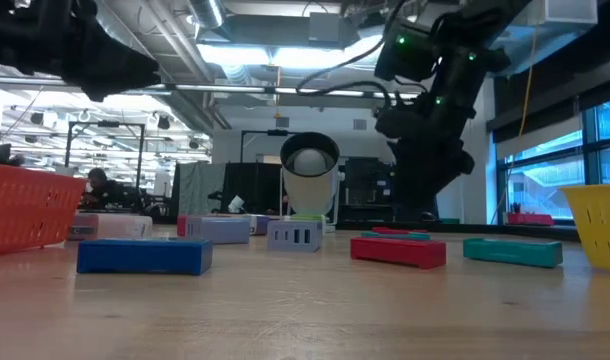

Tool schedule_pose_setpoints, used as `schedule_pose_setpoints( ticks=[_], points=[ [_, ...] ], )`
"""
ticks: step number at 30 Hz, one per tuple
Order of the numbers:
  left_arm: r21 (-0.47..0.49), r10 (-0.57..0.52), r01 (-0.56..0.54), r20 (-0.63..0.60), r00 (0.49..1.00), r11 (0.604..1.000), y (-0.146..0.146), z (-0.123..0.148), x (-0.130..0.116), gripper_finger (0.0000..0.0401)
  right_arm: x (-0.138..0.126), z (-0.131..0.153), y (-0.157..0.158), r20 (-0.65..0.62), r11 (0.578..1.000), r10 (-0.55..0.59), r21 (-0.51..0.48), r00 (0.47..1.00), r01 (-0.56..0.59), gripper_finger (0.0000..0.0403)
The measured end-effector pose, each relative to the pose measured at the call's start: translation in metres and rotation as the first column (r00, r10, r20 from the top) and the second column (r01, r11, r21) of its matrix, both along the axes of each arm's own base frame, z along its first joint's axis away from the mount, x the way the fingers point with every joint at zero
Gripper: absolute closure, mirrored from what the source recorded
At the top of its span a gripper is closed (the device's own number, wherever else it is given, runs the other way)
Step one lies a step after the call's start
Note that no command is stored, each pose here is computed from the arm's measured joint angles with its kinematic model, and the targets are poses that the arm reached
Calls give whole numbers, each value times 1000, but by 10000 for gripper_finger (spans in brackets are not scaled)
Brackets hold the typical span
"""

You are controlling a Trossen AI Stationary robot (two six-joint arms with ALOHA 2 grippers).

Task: Pick & Place Office items
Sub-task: Put the top red digital clock into the yellow basket

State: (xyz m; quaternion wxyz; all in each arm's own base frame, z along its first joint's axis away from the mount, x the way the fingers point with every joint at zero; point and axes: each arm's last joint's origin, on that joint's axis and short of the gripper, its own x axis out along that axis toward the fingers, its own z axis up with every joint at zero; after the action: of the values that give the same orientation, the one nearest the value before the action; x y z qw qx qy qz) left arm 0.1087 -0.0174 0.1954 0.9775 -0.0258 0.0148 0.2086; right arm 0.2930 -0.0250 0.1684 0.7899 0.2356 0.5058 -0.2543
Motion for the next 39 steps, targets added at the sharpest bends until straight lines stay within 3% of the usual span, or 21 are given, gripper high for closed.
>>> schedule_pose_setpoints(
  ticks=[15, 39],
  points=[
    [-77, -11, 8, -45, 999, 997, 16, -8, 16, 201, 5, -5, -11, 32, 996, 27, 83, 999, -30, 164],
    [-67, -57, 47, -154, 986, 997, 17, 2, 38, 201, 12, -38, -20, -56, 994, 25, 108, 998, -18, 168]
  ],
)
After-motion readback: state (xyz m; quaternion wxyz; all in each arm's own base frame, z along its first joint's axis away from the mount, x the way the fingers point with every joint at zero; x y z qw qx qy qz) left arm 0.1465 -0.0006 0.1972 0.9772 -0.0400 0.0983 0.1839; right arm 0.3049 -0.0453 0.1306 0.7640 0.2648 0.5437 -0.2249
